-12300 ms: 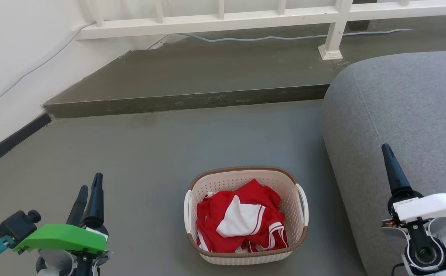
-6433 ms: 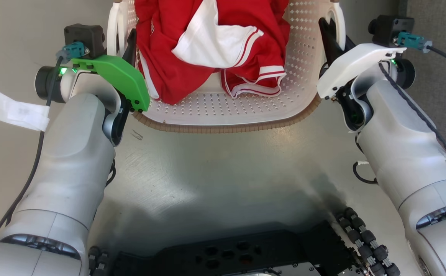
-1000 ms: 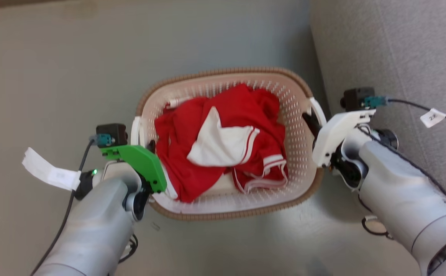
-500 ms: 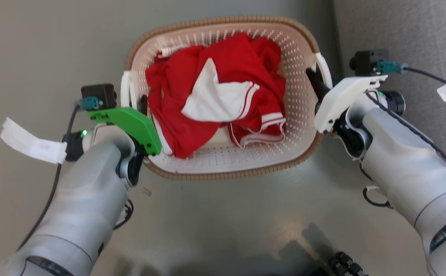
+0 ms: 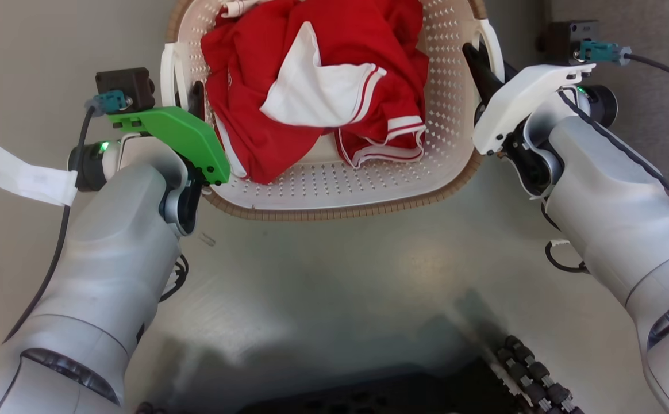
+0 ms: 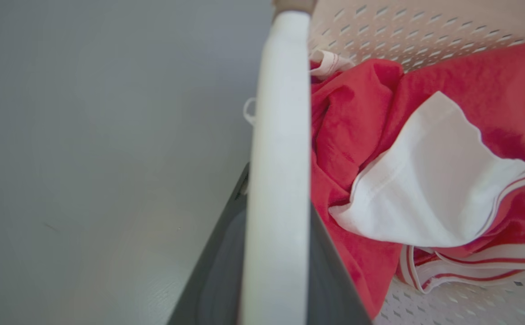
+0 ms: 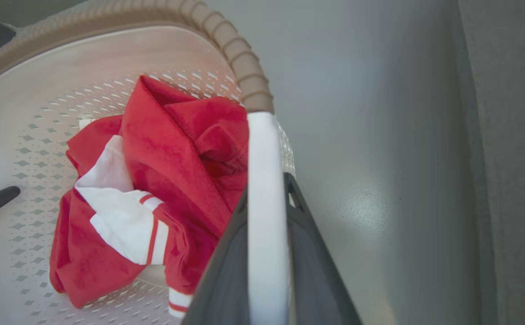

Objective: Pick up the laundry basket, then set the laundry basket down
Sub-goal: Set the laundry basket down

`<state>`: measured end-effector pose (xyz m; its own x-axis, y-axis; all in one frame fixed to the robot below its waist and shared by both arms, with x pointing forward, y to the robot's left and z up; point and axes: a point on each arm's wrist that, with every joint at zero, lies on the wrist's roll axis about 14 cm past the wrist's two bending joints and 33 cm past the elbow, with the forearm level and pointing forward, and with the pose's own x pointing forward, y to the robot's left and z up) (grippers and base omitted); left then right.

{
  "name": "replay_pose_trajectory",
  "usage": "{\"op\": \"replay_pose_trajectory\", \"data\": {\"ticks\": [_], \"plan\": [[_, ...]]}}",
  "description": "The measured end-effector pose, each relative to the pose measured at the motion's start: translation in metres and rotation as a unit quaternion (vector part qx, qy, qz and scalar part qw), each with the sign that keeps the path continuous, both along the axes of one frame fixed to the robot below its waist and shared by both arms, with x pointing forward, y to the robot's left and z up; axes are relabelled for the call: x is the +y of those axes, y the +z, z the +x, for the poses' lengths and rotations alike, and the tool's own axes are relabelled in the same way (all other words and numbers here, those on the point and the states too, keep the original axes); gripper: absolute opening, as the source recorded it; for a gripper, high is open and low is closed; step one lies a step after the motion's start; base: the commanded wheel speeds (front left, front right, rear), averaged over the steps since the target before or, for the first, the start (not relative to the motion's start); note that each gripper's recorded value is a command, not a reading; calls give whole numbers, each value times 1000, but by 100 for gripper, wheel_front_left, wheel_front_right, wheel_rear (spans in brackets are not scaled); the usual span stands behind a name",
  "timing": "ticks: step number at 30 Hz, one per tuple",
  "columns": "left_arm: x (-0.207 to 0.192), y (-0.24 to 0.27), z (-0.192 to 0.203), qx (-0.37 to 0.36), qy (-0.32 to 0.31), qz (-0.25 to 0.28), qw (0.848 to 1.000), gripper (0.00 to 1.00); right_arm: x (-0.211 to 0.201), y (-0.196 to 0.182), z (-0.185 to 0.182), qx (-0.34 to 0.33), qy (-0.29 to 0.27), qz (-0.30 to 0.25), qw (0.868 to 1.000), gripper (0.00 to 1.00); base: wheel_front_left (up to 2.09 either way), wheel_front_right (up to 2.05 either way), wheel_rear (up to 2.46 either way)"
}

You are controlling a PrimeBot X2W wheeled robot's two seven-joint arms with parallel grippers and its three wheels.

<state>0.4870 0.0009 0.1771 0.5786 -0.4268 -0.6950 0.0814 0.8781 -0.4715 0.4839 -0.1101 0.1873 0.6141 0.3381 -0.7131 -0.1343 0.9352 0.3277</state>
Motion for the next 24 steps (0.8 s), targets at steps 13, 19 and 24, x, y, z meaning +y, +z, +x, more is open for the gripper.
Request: {"op": "replay_pose_trajectory", "data": {"ticks": [13, 19, 24], "plan": [[4, -41, -2, 13, -1, 4, 1000, 0, 5, -43, -7, 26, 3, 2, 1000, 0, 0, 0, 0], [3, -50, -2, 15, -5, 5, 1000, 0, 4, -51, -7, 29, 1, 2, 1000, 0, 0, 0, 0], [3, -53, -3, 16, -5, 3, 1000, 0, 4, -55, -9, 33, -1, 1, 999, 0, 0, 0, 0]]}}
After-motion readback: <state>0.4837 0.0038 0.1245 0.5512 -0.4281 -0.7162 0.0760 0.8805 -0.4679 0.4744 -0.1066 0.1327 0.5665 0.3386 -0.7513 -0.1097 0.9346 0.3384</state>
